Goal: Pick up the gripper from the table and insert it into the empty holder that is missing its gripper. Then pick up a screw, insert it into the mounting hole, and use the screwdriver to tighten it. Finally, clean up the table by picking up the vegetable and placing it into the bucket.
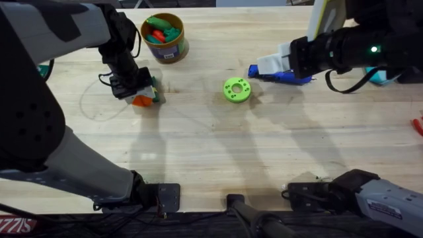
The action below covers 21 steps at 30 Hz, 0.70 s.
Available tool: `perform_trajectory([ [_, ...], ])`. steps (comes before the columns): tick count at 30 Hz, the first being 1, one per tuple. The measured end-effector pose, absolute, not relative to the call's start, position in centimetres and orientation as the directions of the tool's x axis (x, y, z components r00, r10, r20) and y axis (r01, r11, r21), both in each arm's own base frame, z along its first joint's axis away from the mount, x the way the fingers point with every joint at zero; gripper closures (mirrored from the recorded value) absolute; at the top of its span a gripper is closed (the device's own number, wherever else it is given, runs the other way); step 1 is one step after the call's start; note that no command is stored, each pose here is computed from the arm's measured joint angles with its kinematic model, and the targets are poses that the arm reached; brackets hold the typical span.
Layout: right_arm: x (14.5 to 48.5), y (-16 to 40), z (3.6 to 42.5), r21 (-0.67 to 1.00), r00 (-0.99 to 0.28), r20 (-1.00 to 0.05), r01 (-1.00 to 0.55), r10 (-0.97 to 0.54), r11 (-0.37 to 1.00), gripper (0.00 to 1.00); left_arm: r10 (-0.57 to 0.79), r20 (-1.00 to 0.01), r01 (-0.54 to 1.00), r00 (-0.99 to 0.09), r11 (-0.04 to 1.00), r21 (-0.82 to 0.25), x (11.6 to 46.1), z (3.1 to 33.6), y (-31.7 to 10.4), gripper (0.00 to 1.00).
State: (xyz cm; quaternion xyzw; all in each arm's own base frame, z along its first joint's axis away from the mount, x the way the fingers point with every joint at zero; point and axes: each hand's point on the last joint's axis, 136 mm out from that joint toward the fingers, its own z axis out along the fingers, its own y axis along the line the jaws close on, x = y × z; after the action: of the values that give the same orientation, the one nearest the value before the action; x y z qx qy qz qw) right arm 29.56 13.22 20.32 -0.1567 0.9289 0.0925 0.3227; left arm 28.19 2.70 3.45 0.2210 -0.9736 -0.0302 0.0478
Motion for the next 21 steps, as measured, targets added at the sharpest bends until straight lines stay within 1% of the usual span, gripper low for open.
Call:
perform_trajectory([
  [8, 29.4, 13.1, 20.1, 0.07, -0.749, -0.619, -0.35, -0.234, 0.934, 0.069, -0.433, 0.137, -0.424, -0.891, 0.901, 0.091, 27.1, 3.2, 2.4, 0.98],
  [13, 29.4, 13.1, 20.1, 0.07, -0.75, -0.619, -0.349, -0.234, 0.934, 0.069, -0.432, 0.177, -0.43, -0.884, 0.901, 0.055, 26.6, 3.3, 1.6, 0.994],
  [16, 29.4, 13.1, 20.1, 0.07, -0.749, -0.619, -0.35, -0.234, 0.934, 0.069, -0.431, 0.223, -0.435, -0.874, 0.9, 0.033, 25.8, 3.5, 0.8, 0.995],
  [17, 29.4, 13.1, 20.1, 0.07, -0.749, -0.619, -0.35, -0.234, 0.934, 0.069, -0.43, 0.242, -0.437, -0.87, 0.899, 0.028, 25.4, 3.6, 0.6, 0.971],
  [18, 29.4, 13.1, 20.1, 0.07, -0.75, -0.619, -0.349, -0.234, 0.934, 0.069, -0.425, 0.257, -0.434, -0.868, 0.9, 0.023, 25.1, 3.7, 0.4, 0.877],
  [19, 29.4, 13.1, 20.1, 0.07, -0.749, -0.619, -0.35, -0.234, 0.934, 0.069, -0.425, 0.268, -0.437, -0.865, 0.899, 0.017, 24.9, 3.8, 0.2, 0.744],
  [20, 29.4, 13.1, 20.1, 0.07, -0.75, -0.619, -0.349, -0.234, 0.934, 0.069, -0.424, 0.27, -0.437, -0.864, 0.899, 0.013, 24.9, 3.8, 0.2, 0.636],
  [21, 29.4, 13.1, 20.1, 0.07, -0.749, -0.619, -0.35, -0.234, 0.934, 0.069, -0.425, 0.266, -0.439, -0.865, 0.898, 0.008, 25.0, 3.9, 0.1, 0.496],
])
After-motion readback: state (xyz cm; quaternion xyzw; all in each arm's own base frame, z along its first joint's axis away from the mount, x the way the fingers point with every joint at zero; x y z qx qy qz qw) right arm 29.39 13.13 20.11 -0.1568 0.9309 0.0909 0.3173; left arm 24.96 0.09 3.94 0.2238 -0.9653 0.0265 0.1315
